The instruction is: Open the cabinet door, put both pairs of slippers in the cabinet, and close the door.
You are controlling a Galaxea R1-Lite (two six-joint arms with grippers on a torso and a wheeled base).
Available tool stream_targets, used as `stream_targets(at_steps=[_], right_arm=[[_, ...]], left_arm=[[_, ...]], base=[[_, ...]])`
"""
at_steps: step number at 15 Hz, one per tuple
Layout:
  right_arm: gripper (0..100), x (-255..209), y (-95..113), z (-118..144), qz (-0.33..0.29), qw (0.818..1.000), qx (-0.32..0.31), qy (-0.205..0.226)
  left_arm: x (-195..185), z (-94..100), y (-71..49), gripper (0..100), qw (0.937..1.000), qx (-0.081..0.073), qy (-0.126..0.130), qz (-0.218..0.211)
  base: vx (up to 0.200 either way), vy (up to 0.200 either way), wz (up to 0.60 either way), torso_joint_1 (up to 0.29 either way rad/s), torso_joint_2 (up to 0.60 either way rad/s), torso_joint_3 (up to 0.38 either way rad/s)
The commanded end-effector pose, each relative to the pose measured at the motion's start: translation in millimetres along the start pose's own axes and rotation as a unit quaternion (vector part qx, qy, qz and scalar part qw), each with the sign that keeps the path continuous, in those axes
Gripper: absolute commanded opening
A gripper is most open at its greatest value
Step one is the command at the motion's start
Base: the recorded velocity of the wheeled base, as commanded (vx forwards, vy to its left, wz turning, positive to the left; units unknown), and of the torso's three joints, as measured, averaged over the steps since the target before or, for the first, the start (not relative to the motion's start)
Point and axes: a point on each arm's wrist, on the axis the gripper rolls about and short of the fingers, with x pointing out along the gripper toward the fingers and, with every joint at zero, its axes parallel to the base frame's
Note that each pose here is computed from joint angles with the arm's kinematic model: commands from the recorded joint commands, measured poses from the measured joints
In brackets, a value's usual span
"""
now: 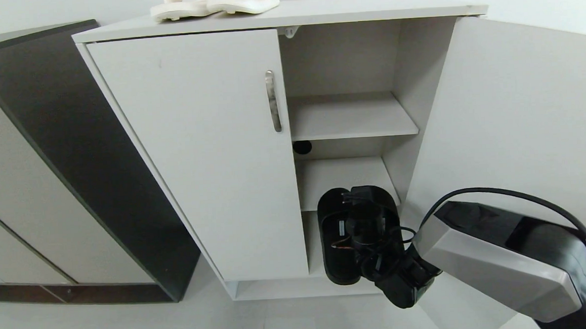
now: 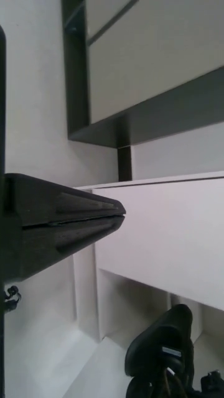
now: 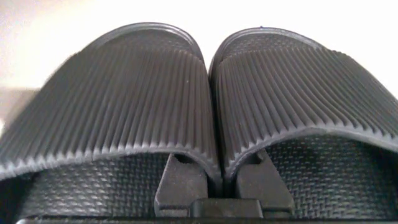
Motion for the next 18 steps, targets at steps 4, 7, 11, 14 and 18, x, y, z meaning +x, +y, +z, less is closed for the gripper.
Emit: stream_targets(at_steps=[4,7,11,14,18], right_arm=[[0,-0.4,1.2,-0.5,0.002,1.0,-0.001,0.0],[0,0.9,1.4,0.8,0.001,1.0,0.002,-0.002],[0,14.1,7.0,-2.3,0.0,1.0,-0.006,-0.006],[0,38.8,9.1,-0.2,-0.012,1.0,-0.007,-0.008],[0,69.0,3.2,8.7,-0.032,0.999,0.001,-0.012]], left_arm=[[0.1,0.0,0.0,0,1.0,0.0,0.001,0.0],[0.1,0.0,0.0,0,1.0,0.0,0.001,0.0],[0.1,0.0,0.0,0,1.0,0.001,0.001,-0.001],[0.1,0.0,0.0,0,1.0,0.001,0.001,-0.001],[0.1,0.0,0.0,0,1.0,0.001,0.001,-0.001]], base=[[0.2,0.0,0.0,-0.002,0.0,0.002],[0.067,0.0,0.0,0.001,0.0,0.001],[0.0,0.0,0.0,0.0,0.0,0.0],[0.0,0.0,0.0,0.0,0.0,0.0],[0.0,0.0,0.0,0.0,0.0,0.0]])
